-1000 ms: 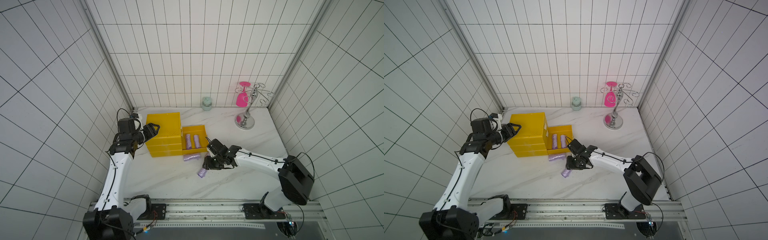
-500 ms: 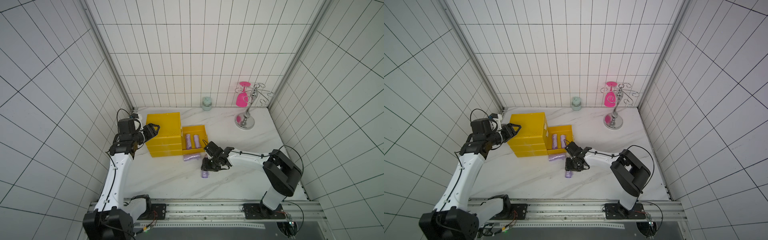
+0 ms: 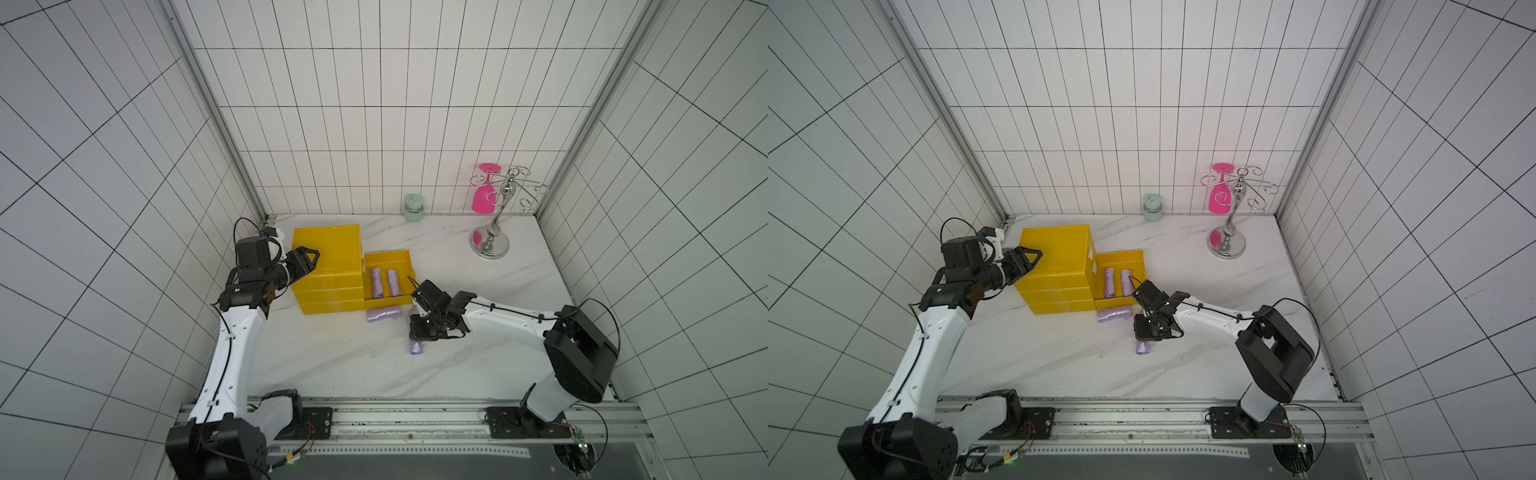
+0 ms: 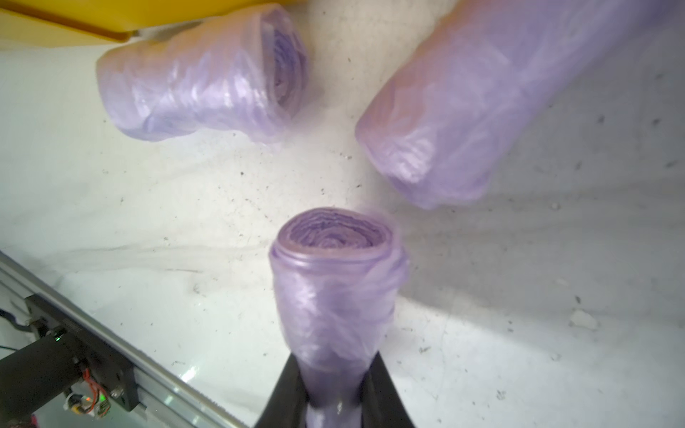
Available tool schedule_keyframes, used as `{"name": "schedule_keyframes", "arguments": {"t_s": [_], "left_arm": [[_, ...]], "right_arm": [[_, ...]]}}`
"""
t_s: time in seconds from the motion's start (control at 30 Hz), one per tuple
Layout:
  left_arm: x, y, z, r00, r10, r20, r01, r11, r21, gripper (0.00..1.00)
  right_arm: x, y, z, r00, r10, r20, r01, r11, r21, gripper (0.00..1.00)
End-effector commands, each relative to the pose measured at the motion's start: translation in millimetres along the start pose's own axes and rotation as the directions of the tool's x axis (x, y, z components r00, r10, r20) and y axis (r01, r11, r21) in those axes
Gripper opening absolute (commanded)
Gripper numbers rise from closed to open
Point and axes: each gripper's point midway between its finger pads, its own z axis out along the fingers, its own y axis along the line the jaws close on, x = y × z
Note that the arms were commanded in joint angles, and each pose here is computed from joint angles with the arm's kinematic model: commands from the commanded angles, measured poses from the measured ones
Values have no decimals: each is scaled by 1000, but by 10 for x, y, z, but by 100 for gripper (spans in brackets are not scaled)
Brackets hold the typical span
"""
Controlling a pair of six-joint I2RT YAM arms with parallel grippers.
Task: Sort the rolls of trash bags by color and place them into the drawer
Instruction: Pick up the roll of trash bags from the center of the board.
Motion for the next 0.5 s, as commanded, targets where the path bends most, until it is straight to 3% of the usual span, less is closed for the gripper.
{"name": "schedule_keyframes", "arguments": {"t_s": [0.0, 0.23, 0.47], "left_arm": [[42, 52, 5, 1000, -6, -10, 6, 1000, -13, 65], [49, 58, 14, 1000, -10, -13, 10, 1000, -11, 65], [56, 45, 15, 1000, -11, -17, 11, 1000, -4, 65]], "right_arm": [[-231, 162, -398, 994, -91, 58, 92, 996, -19, 16], [-723, 234, -789, 983, -149, 108, 148, 989, 22, 16], [-1345, 177, -733, 981, -161, 107, 151, 984, 100, 17]]}}
